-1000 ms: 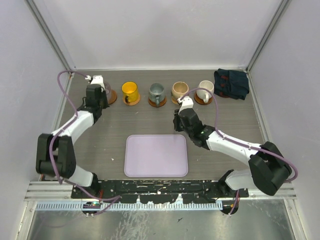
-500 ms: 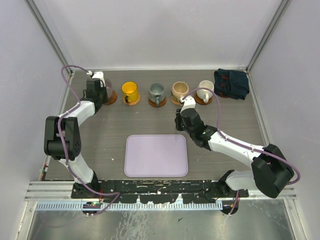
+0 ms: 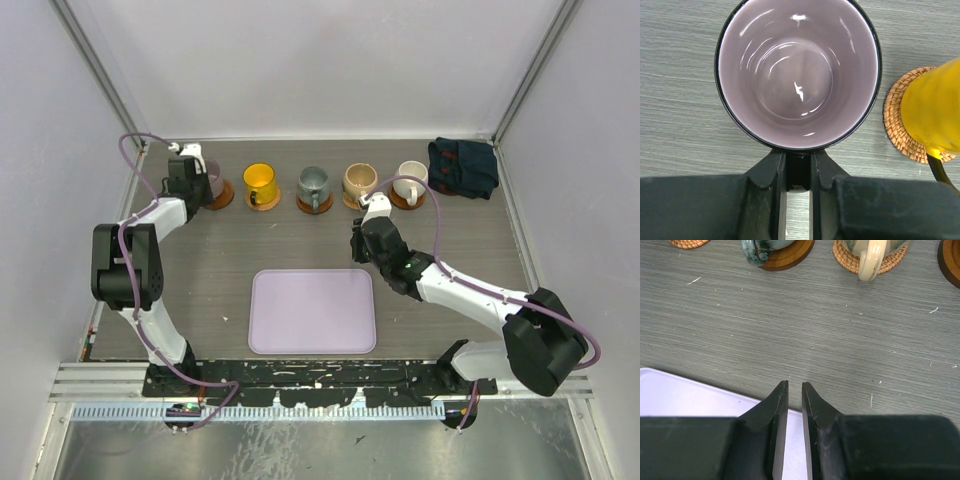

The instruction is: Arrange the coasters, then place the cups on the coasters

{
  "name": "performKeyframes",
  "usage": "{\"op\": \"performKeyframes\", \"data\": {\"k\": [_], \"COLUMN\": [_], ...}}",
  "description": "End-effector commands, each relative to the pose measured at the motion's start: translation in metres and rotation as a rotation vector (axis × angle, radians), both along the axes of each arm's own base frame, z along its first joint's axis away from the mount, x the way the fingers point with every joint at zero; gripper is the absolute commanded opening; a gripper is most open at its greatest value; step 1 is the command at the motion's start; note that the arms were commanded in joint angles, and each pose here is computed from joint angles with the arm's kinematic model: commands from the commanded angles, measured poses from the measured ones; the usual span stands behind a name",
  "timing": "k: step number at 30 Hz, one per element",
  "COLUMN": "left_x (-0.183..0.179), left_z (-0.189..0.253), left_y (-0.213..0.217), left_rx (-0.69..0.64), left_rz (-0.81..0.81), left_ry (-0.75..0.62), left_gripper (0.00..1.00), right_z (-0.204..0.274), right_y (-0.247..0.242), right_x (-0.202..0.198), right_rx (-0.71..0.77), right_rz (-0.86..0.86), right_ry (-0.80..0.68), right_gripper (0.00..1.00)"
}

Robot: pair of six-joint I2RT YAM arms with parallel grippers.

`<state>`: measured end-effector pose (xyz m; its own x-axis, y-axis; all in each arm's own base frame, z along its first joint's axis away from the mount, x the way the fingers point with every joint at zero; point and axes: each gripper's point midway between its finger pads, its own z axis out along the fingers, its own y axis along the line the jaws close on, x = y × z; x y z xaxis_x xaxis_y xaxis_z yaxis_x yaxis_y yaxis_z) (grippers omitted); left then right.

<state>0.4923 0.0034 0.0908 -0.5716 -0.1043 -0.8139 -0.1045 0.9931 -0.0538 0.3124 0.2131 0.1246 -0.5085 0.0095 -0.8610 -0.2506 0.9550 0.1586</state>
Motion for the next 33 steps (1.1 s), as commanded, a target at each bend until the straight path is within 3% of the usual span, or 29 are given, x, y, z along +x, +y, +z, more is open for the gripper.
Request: {"op": "performKeyframes", "data": {"k": [1, 33], "left_x": [0.039, 0.030], "left_z": [0.061, 0.036], "left_y": [-0.005, -0.009], "left_rx": [-0.033, -0.054], "left_rz": [-0.019, -0.032], "left_ry": [-0.210, -0.066], "left_gripper": [0.00, 0.00], "right_z": [0.021, 0.019], "right_y": [0.006, 0.013], "right_x": [0.009, 0.010], "right_rx": [0.048, 0.062], "right_rz": [-0.013, 0.008], "right_ry": [-0.044, -0.039], "right_gripper": [0.23, 0.23]}}
